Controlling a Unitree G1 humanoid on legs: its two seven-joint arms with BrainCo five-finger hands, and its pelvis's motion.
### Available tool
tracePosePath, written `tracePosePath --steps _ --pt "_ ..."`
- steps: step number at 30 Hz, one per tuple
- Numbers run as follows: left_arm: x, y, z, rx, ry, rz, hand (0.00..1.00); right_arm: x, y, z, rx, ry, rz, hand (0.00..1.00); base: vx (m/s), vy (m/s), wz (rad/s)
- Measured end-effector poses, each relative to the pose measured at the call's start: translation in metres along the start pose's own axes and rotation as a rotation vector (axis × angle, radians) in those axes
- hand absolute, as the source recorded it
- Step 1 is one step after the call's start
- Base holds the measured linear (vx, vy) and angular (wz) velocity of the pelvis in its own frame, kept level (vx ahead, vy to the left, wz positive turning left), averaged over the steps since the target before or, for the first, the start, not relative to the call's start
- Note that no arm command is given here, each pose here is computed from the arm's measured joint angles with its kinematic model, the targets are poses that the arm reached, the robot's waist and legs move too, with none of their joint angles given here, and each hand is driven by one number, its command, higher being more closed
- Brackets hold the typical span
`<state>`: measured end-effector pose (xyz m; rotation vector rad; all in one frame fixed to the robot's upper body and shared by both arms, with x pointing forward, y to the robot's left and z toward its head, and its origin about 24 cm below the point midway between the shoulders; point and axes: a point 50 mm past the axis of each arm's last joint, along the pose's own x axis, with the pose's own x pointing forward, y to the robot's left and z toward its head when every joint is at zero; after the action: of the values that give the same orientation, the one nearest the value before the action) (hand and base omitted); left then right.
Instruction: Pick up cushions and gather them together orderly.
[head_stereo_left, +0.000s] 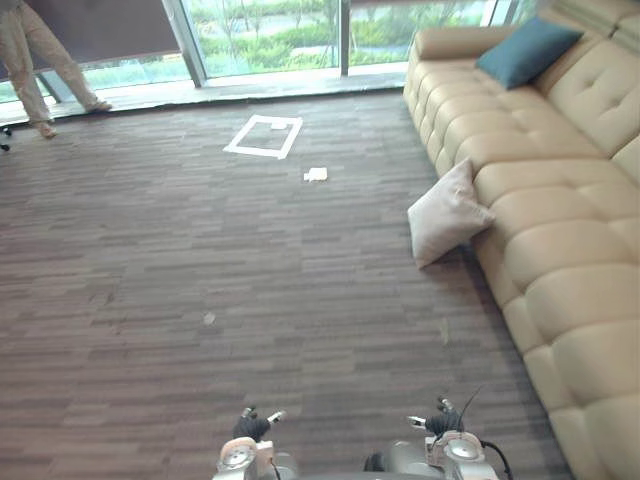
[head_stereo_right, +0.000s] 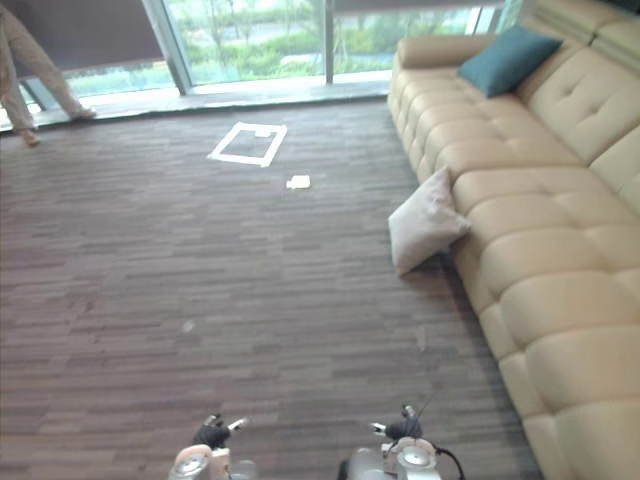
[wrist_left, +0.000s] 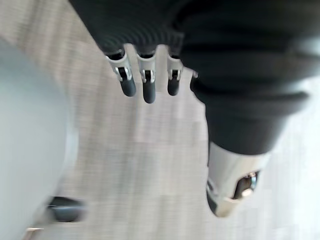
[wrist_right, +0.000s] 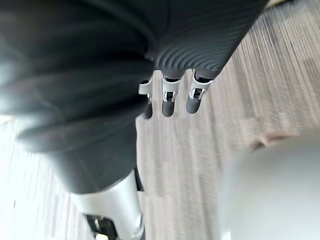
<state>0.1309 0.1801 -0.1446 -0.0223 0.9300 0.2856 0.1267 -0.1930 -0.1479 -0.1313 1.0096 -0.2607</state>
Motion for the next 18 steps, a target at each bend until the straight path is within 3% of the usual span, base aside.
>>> tracePosePath --steps 5,9,18 --pt "-0.002 0.004 -0.001 0.007 -0.017 0.013 0.00 0.001 -0.007 -0.008 -0.016 0.035 -0.022 0.00 0.62 0.156 -0.67" --pt "0.001 0.021 0.001 0.011 -0.015 0.061 0.00 -0.004 0.012 -0.018 -0.002 0.072 0.018 0.00 0.63 0.315 -0.24" --pt "0.001 0.019 -0.016 0.044 0.082 0.054 0.00 -0.001 0.007 0.008 0.010 -0.046 0.004 0.00 0.52 0.128 -0.12"
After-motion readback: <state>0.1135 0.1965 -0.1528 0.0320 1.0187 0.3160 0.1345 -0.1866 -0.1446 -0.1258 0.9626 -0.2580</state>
